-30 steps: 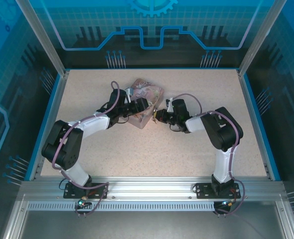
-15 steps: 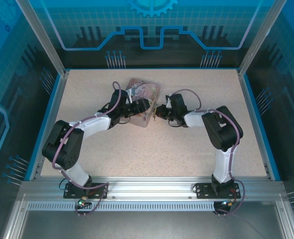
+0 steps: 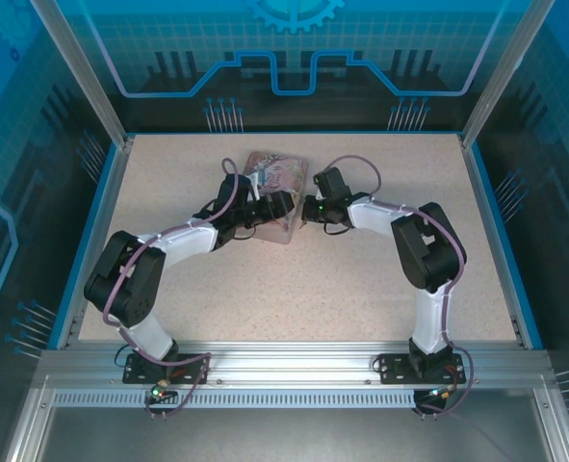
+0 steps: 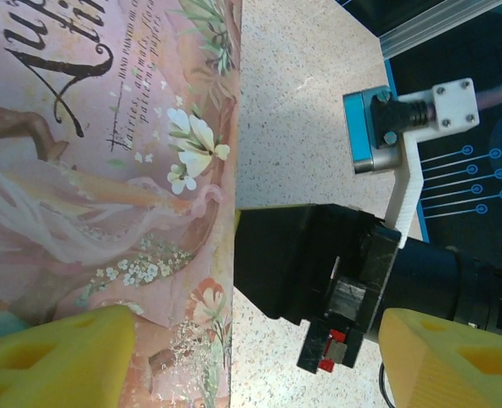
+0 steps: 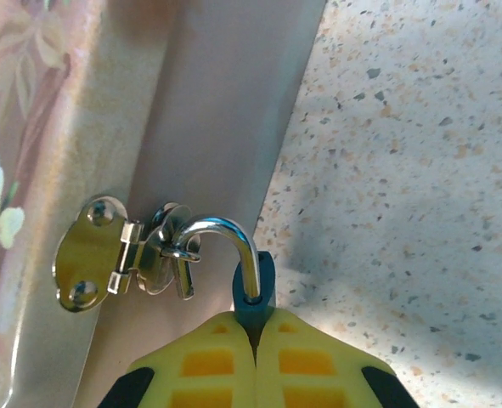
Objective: Unlock a padlock with a key
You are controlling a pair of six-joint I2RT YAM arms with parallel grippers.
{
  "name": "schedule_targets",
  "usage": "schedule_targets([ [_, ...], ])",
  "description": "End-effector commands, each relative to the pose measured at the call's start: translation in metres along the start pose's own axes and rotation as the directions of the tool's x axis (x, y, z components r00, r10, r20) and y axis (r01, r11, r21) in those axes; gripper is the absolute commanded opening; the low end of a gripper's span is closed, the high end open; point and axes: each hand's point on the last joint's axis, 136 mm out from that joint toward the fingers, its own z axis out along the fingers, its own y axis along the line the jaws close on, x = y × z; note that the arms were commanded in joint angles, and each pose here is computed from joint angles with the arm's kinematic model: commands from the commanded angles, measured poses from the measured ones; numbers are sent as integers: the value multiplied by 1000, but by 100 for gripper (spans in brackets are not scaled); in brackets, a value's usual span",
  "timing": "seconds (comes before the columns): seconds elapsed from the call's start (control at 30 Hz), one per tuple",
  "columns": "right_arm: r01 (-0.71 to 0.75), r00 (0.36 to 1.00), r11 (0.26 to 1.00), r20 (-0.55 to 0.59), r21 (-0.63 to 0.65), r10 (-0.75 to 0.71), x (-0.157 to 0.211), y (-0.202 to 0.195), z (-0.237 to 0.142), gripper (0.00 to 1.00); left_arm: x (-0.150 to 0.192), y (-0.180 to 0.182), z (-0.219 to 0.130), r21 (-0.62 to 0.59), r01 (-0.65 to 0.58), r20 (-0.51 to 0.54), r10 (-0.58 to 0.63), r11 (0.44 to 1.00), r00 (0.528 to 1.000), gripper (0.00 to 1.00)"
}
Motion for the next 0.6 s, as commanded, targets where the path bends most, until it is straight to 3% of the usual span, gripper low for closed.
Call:
schedule_targets([
  [0.0,45,996,984,63,174,-57,-25,-25,-1,2,55,47,8,-156,89,-170,-115,984,979,77],
  [0.1,73,995,977,51,200,-85,-22,-27,3,2,56,47,8,-155,91,-169,-117,984,979,77],
  [0.27,84,991,986,93,142,-98,-35,-15,-9,2,57,48,8,-162,87,-176,-115,983,978,77],
  [0.43,18,990,999,141,49,-24,-56,-6,-19,2,62,53,6,-173,91,-180,-122,981,976,77],
  [0.57,-6,993,996,118,85,-4,-59,-10,-11,2,66,54,6,-171,94,-183,-126,981,975,77],
])
